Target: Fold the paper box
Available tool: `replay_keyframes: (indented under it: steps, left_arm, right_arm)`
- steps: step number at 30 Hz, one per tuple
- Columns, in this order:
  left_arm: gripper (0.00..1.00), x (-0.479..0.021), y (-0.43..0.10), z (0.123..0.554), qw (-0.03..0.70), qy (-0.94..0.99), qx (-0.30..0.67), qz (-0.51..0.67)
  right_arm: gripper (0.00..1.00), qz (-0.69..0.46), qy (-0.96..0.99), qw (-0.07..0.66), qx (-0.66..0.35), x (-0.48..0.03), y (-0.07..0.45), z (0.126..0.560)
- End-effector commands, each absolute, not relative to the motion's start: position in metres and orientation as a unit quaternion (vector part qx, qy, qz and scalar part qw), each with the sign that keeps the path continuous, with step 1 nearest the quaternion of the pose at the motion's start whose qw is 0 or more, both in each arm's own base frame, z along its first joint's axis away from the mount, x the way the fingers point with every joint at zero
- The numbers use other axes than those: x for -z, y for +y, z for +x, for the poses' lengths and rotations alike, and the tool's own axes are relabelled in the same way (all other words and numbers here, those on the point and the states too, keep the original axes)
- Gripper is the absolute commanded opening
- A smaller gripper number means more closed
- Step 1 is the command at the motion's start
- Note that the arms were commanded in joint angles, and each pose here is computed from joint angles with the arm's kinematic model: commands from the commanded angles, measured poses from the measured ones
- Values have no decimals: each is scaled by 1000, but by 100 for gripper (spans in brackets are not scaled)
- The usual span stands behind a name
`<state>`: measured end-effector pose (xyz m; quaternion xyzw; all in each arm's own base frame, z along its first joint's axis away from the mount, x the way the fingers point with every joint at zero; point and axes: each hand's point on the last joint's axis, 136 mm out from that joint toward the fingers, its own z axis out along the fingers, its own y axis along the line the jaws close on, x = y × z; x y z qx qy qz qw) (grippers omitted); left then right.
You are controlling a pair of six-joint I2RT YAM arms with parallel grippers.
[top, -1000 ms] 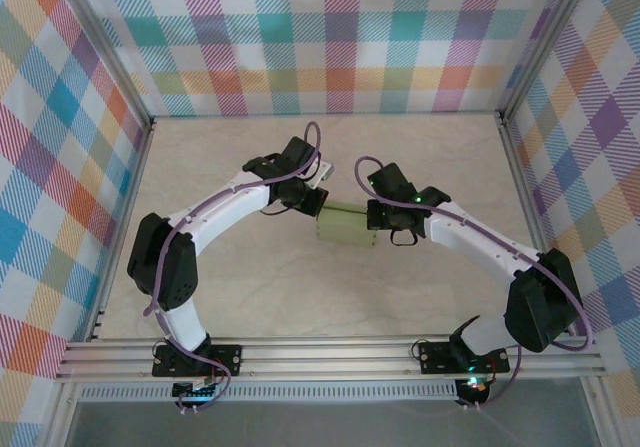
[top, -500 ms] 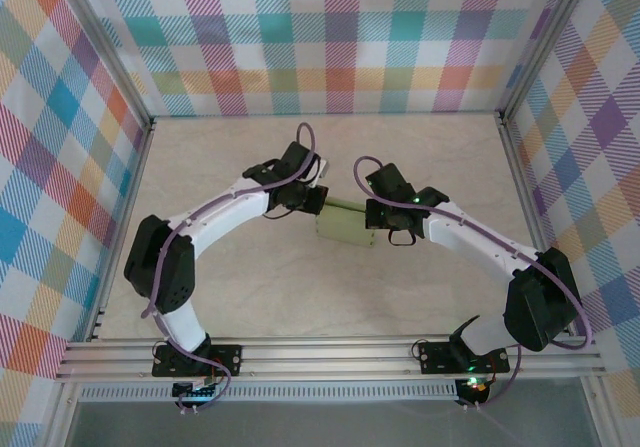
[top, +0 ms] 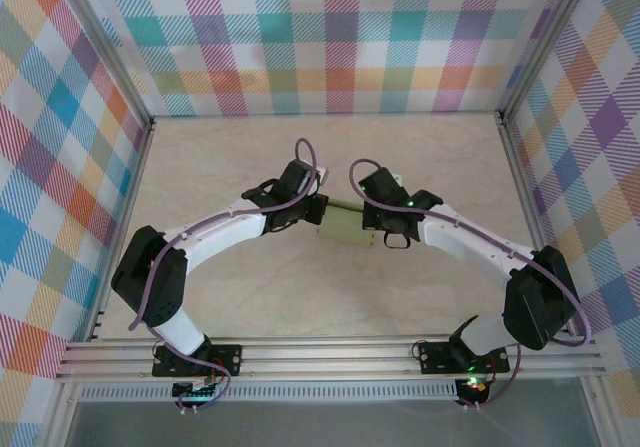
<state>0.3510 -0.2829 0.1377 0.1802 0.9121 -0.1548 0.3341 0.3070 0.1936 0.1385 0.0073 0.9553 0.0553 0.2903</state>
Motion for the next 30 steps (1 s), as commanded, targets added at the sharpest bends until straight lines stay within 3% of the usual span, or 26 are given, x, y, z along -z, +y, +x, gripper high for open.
replay_keyframes:
  steps: [1,8,16,26,30]
  left_arm:
    - [0,-122,-302,329,310,907,181,221]
    - [0,-119,-307,326,311,904,189,225]
    - [0,-115,-303,324,310,905,179,229]
    - [0,-116,-297,324,317,905,172,225]
    - [0,-115,-295,323,335,899,179,218]
  right_arm:
    - [0,8,963,259,-72,-121,207,294]
    - [0,88,960,256,-77,-122,200,292]
    - [0,98,959,247,-103,-137,212,296]
    - [0,114,963,220,-105,-100,207,278]
    - [0,93,955,256,-115,-91,207,275]
